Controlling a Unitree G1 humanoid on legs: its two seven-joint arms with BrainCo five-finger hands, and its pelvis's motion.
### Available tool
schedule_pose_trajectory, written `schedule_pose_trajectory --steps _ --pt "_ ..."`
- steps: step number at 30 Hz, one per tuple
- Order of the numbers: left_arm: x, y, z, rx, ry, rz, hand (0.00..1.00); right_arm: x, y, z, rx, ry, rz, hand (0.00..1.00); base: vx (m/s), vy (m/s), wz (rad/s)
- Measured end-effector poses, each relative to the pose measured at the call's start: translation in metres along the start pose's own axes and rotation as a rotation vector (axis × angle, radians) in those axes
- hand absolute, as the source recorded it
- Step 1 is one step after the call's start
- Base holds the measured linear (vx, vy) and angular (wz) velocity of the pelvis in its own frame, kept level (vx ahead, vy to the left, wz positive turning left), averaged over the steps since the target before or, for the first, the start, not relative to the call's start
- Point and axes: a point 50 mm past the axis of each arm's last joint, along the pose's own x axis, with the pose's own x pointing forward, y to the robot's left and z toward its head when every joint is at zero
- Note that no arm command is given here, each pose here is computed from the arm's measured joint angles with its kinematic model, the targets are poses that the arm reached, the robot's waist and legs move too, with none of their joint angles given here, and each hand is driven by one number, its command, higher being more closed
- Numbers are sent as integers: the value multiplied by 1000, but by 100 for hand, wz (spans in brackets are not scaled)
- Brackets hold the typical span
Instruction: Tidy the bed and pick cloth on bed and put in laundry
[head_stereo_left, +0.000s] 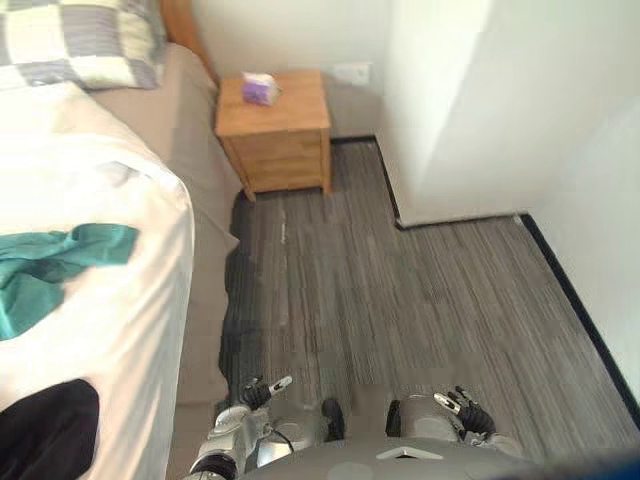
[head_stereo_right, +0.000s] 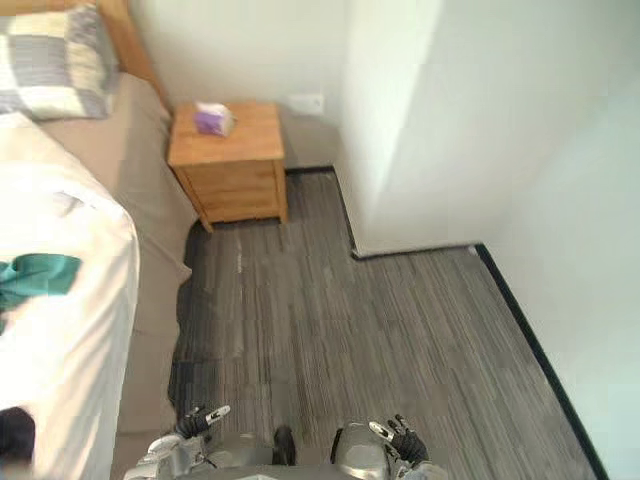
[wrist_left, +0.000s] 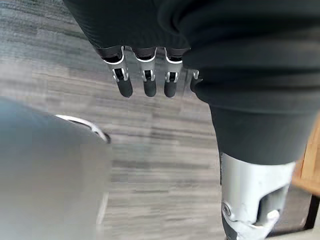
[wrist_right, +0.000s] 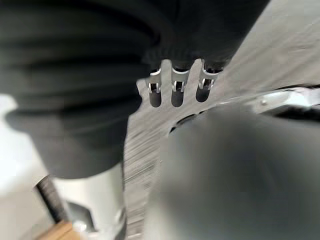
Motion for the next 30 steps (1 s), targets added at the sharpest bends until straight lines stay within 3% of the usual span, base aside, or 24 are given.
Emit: schedule_pose_trajectory --steps 5,8,11,18,26,30 --pt "-1 6 -5 -66 4 51 0 -1 6 -10 56 9 10 0 475 -382 123" --pt "-3 3 -15 -175 -3 69 0 1 2 3 44 -15 -1 0 532 -503 70" --pt "-4 -1 -11 -187 -25 44 0 -2 -11 10 44 -28 -23 0 374 -342 53" --pt "-3 3 -4 -168 -45 13 0 3 -2 10 56 -7 1 0 428 -179 6" --pt "-1 7 11 -124 -57 6 0 9 15 10 41 -19 37 0 518 113 38" --pt "0 1 9 19 -31 -19 0 11 15 24 20 -85 31 0 486 97 110"
